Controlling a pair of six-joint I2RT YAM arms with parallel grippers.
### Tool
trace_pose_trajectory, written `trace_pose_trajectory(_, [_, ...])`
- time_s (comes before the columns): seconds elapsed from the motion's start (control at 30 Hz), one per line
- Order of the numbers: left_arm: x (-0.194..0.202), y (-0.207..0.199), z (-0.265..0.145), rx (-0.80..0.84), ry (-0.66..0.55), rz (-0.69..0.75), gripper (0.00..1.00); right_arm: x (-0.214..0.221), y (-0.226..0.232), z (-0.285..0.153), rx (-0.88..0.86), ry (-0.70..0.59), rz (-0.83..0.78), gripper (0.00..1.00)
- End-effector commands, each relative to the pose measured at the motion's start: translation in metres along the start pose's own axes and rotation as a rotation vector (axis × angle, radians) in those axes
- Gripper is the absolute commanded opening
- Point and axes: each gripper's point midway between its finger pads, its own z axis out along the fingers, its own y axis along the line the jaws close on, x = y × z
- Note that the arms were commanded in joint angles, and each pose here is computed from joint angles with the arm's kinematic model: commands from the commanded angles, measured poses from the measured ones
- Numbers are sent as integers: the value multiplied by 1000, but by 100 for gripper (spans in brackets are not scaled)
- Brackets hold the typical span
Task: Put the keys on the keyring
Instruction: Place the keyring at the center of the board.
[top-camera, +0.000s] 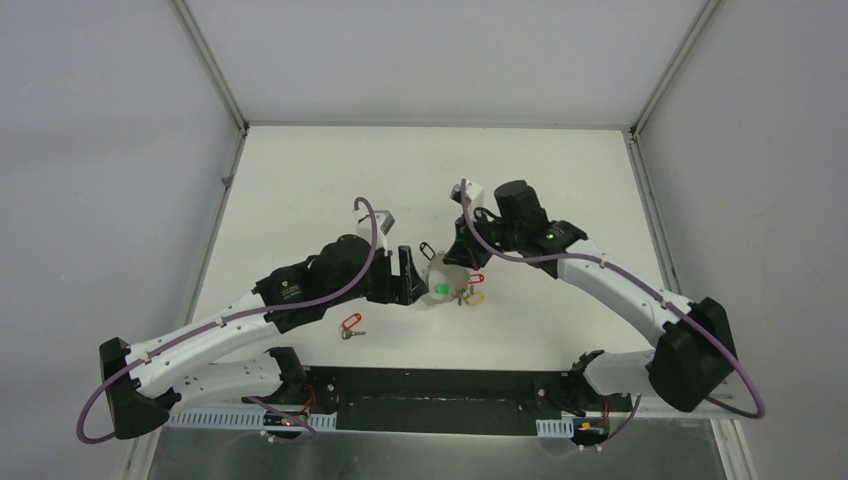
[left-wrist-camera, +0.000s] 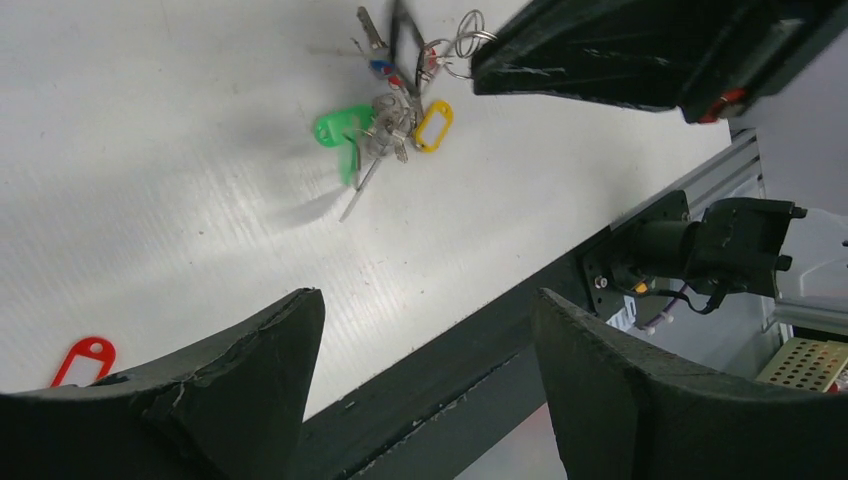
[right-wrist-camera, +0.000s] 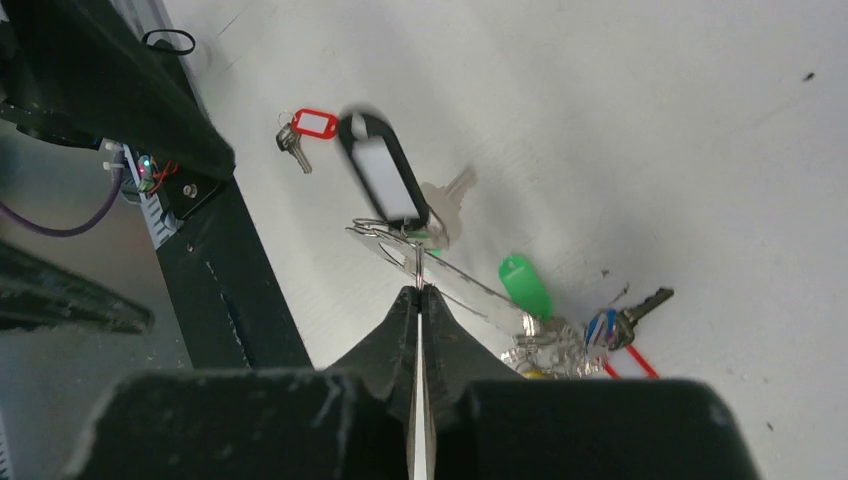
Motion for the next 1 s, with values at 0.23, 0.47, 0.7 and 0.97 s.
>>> trace_pose_trajectory(0.23, [-3, 22, -26, -60, -62, -91, 78, 3, -24, 83, -45, 168, 74, 0])
trace_pose_trajectory(0.47, [14, 34, -21, -87, -32, -141, 78, 7, -37, 106, -40, 176, 103, 8])
trace_pose_trajectory(0.7, [26, 43, -15, -113, 4, -138, 89, -25, -45, 85, 28, 17, 62, 66])
trace_pose_trajectory(0.97, [39, 44, 4, -104, 55, -179, 98, -22, -117, 23, 247, -145, 283, 76])
